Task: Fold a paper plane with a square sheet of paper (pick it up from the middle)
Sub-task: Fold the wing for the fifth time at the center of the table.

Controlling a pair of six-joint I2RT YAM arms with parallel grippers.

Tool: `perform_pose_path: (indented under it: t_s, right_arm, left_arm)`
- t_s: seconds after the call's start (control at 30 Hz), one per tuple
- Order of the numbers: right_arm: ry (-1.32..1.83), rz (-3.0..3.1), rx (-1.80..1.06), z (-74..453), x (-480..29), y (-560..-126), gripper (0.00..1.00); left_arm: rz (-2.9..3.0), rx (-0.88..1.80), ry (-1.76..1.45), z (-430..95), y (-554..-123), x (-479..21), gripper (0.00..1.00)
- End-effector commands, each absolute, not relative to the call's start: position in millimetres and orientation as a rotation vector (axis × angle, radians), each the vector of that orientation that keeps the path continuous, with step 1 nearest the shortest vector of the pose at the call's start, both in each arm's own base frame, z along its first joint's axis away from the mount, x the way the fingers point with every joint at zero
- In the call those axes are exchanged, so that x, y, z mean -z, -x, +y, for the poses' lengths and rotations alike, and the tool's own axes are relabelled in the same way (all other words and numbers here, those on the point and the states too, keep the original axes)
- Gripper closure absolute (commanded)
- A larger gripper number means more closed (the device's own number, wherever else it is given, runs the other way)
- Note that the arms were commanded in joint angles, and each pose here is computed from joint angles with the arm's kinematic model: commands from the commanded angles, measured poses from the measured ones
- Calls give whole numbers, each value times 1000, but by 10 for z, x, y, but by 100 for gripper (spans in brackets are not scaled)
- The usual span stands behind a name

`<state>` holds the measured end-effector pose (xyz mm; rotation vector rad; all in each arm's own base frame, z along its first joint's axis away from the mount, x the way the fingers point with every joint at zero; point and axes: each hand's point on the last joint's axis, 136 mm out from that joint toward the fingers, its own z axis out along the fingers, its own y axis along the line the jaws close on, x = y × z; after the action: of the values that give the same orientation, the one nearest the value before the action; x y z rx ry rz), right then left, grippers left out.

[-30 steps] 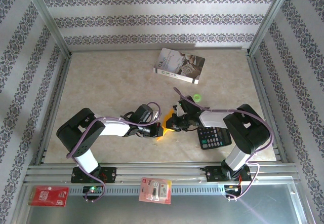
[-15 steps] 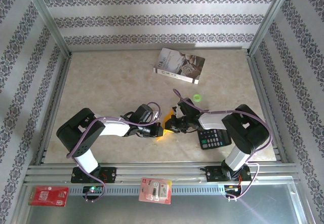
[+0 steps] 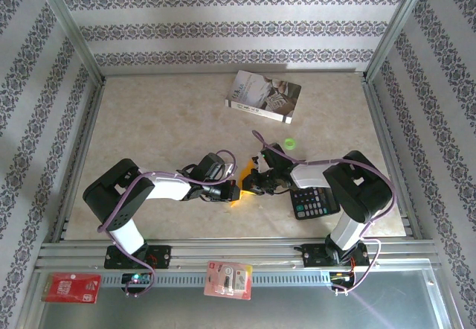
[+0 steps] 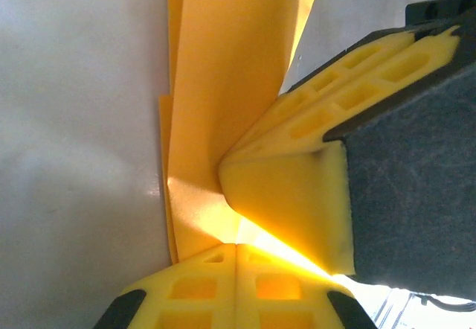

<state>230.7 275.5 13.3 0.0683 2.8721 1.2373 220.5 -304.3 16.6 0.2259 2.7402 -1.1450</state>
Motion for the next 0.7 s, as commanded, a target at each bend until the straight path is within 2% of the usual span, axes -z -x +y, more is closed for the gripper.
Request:
perform_pose_path:
  t_s: [0.0,0.67]
  right_arm:
    - [-133,2918,-988,2426,136,-2464,90]
    - [-330,2860,-925,1914,179,-2987,91]
  left_arm:
    - [2980,894,-138,-2588,-1885,362,100]
    - [2970,894,-148,-2592,-1896,299,100]
